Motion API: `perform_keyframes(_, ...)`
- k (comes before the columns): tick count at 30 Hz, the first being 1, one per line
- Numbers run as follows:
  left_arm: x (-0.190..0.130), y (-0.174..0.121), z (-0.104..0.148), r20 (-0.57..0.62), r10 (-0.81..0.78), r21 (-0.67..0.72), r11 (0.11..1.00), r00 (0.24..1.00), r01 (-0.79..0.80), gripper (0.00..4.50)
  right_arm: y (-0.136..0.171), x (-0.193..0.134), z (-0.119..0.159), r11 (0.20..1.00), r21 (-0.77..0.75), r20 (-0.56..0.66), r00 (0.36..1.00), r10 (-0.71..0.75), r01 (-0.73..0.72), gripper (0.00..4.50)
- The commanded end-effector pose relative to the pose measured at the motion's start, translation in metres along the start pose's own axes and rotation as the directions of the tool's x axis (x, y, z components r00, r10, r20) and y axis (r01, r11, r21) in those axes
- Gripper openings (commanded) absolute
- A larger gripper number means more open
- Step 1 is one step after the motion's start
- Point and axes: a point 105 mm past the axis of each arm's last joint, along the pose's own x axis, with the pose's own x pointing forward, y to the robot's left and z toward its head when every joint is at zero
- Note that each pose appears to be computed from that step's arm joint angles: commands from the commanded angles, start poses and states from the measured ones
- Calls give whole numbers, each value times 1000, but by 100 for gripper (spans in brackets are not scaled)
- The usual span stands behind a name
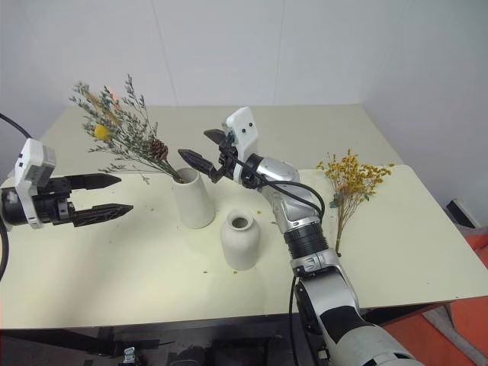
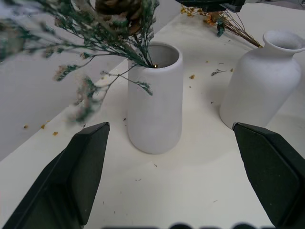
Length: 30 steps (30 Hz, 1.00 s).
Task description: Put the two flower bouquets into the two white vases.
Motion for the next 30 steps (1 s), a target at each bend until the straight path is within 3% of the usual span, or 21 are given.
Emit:
perform_keyframes(1, -2, 1, 10, 23, 9, 52, 999, 1000, -10, 450, -6, -5, 26, 998, -63, 75, 997, -24, 28, 447)
perform_keyframes(7, -2, -4, 13, 26, -11, 50, 999, 1000, 9, 450, -31, -40, 47, 990, -77, 49, 993, -112, 115, 447)
perform_keyframes(13, 6, -27, 27, 77, -122, 94, 989, 989, 115, 450, -46, -99, 39, 969, -165, -293, 929, -226, 184, 447)
perform_keyframes(17, 20, -42, 37, 95, -209, 113, 974, 973, 198, 450, -50, -148, 35, 957, -116, -510, 811, -286, 264, 447)
perform_keyframes(21, 38, -57, 47, 99, -314, 144, 944, 944, 298, 450, -50, -185, 25, 924, -90, -723, 614, -317, 371, 447)
perform_keyframes(25, 55, -75, 62, 94, -428, 208, 891, 899, 403, 450, -51, -208, 24, 903, -92, -795, 515, -321, 420, 447)
perform_keyframes(30, 63, -81, 61, 46, -495, 246, 848, 868, 470, 450, -58, -244, 9, 862, -72, -869, 393, -301, 502, 447)
